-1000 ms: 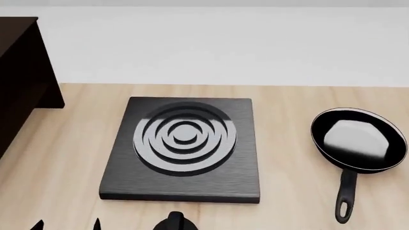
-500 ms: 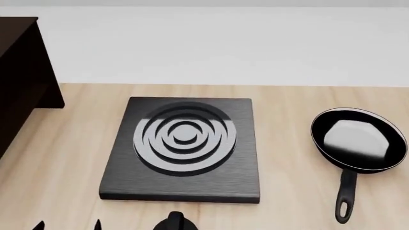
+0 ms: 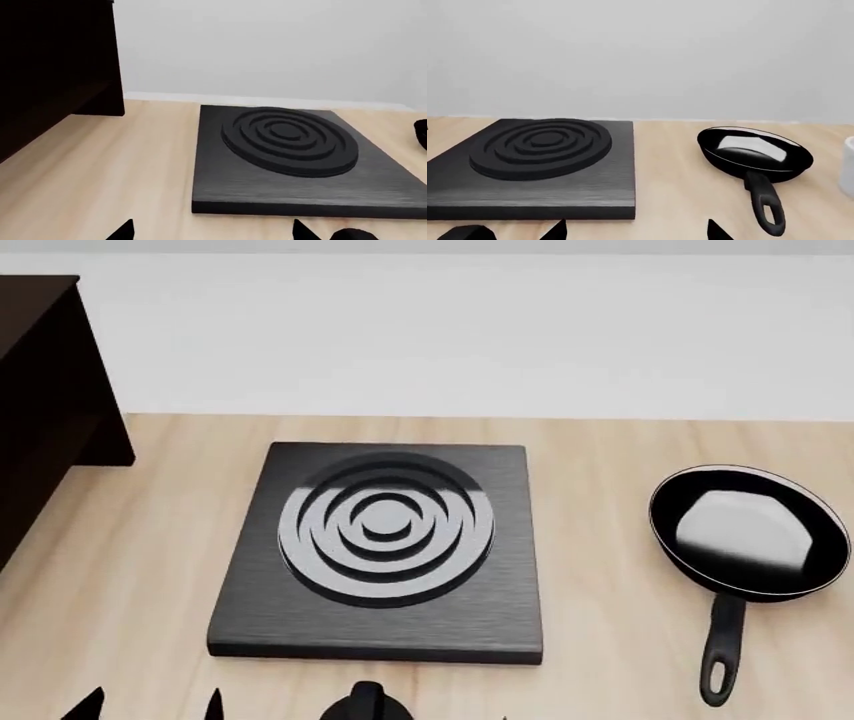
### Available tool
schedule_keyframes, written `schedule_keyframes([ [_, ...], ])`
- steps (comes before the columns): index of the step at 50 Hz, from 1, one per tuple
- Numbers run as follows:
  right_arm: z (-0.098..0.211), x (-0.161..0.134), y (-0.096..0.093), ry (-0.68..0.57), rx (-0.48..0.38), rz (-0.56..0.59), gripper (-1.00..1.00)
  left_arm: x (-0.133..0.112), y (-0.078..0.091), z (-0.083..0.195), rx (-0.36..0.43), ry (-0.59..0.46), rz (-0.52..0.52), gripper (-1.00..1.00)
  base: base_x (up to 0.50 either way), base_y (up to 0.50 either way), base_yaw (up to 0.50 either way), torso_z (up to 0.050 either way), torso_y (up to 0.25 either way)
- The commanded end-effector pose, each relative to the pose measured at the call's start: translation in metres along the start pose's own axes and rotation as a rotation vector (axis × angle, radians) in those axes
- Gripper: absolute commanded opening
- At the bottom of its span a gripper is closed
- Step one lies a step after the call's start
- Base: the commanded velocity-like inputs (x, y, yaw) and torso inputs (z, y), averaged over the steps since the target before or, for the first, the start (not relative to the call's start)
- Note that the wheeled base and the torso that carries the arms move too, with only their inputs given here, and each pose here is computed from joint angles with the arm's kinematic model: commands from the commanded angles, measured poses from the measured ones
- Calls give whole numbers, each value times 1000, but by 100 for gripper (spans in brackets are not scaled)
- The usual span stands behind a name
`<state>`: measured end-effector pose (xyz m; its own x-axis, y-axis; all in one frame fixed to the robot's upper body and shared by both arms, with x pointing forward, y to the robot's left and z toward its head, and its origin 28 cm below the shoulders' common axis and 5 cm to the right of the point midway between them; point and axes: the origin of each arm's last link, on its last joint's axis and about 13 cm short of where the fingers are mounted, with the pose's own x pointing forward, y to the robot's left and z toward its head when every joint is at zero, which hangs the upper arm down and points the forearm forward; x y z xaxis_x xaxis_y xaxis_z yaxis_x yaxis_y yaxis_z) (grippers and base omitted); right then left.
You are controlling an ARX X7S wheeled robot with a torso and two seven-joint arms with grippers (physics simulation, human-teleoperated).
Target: Put the frying pan on the cabinet shelf.
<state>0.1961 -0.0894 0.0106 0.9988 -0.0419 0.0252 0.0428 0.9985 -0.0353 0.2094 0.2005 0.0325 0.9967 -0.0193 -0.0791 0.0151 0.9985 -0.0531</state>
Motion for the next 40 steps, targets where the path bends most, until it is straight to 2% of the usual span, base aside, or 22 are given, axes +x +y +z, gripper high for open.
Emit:
schedule_keyframes([
  [1, 40, 3, -8, -25, -20, -41, 100, -4, -3, 25, -14, 4, -28, 100, 0, 0, 0, 0, 0],
  [5, 51, 3, -12, -1, -20, -46, 100, -2, -3, 42, -34, 5, -29, 100, 0, 0, 0, 0, 0],
  [11, 71, 13, -20, -1, -69, -49, 100, -1, -2, 64, -68, 15, -30, 100, 0, 0, 0, 0, 0],
  [18, 88, 32, -36, 81, -77, -87, 100, 6, -1, 80, -49, 29, -54, 100, 0, 0, 0, 0, 0],
  [23, 95, 45, -47, 149, -92, -102, 100, 11, 0, 87, -58, 35, -58, 100, 0, 0, 0, 0, 0],
  [25, 96, 53, -53, 210, -121, -104, 100, 12, 1, 88, -64, 35, -53, 100, 0, 0, 0, 0, 0],
  [27, 98, 60, -57, 250, -118, -106, 100, 12, 0, 87, -57, 48, -59, 100, 0, 0, 0, 0, 0],
  [28, 98, 65, -61, 305, -91, -108, 100, 12, 0, 86, -58, 48, -61, 100, 0, 0, 0, 0, 0],
  [29, 98, 68, -63, 322, -104, -107, 100, 12, 0, 86, -62, 50, -61, 100, 0, 0, 0, 0, 0],
  [37, 103, 89, -73, 385, -102, -169, 100, 11, 1, 89, -72, 55, -61, 100, 0, 0, 0, 0, 0],
  [40, 101, 97, -74, 447, -91, -175, 100, 10, 2, 90, -77, 54, -58, 100, 0, 0, 0, 0, 0],
])
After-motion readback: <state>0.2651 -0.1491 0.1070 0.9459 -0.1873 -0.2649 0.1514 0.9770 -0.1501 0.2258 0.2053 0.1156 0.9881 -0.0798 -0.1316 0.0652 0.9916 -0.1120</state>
